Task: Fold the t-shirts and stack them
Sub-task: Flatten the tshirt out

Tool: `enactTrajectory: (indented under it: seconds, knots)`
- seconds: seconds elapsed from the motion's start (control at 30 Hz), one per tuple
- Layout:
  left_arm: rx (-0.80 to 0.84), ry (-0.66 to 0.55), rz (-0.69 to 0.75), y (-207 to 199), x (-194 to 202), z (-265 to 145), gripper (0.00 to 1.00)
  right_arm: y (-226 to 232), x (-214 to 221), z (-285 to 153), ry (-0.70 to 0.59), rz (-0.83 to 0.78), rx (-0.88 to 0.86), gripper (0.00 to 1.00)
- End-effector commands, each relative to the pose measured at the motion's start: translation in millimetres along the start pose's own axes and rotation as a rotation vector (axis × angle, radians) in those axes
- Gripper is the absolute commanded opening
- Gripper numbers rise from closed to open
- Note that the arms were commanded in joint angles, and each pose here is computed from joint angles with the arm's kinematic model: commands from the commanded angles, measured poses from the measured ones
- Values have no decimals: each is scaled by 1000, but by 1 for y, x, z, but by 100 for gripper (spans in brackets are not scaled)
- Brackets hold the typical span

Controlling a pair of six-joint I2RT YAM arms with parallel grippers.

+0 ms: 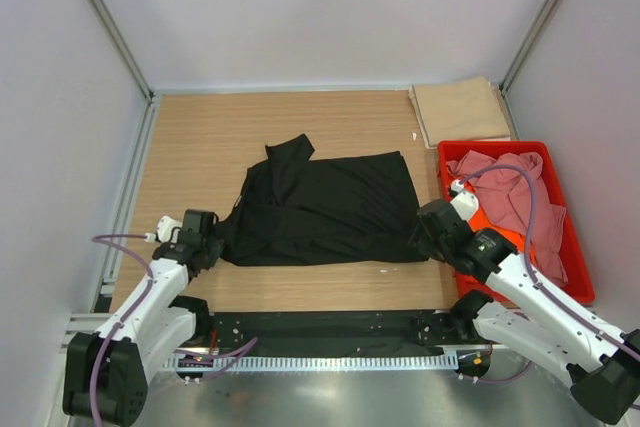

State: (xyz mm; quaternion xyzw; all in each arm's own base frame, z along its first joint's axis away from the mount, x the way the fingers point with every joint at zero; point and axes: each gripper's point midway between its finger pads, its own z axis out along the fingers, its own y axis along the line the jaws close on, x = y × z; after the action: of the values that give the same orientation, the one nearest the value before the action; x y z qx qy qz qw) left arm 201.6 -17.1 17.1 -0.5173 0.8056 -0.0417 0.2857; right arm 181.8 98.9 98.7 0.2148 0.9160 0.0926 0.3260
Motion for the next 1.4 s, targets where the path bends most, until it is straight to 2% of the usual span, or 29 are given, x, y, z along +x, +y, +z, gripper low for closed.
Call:
enactTrajectory:
  seconds: [0.0,0.03,0.07,0.1,0.27,0.4,0.5,0.6,0.7,0.87,1.17,1.37]
  knots:
    - [-30,-19,28,10,-1,6,13,7,-18,-15,-45,70,0,50]
    - [-27,-22,30,8,-3,4,9,7,-18,-14,-45,89,3,50]
    - [-32,-23,41,8,-5,1,1,6,-15,-12,-32,92,17,52]
    - [-37,-34,44,8,-8,0,0,3,-11,-9,-20,97,38,52]
    - [-20,-95,64,-8,-32,-25,0,-24,16,8,62,199,240,53]
    - [20,-111,63,-17,-40,-37,0,-27,22,21,56,256,268,51]
    - [39,-109,61,-17,-39,-39,0,-5,7,25,36,308,194,49]
    - [38,-104,70,-16,-38,-39,0,4,-14,21,-7,348,228,49]
    - [49,-100,66,-20,-39,-43,0,0,-22,20,-14,370,340,48]
    - [97,-95,56,-34,-43,-54,0,-2,-22,38,47,390,477,47]
    - [150,-107,67,-44,-48,-64,0,2,-43,71,74,464,535,48]
    - [165,-100,67,-47,-48,-65,0,1,-31,81,130,462,576,48]
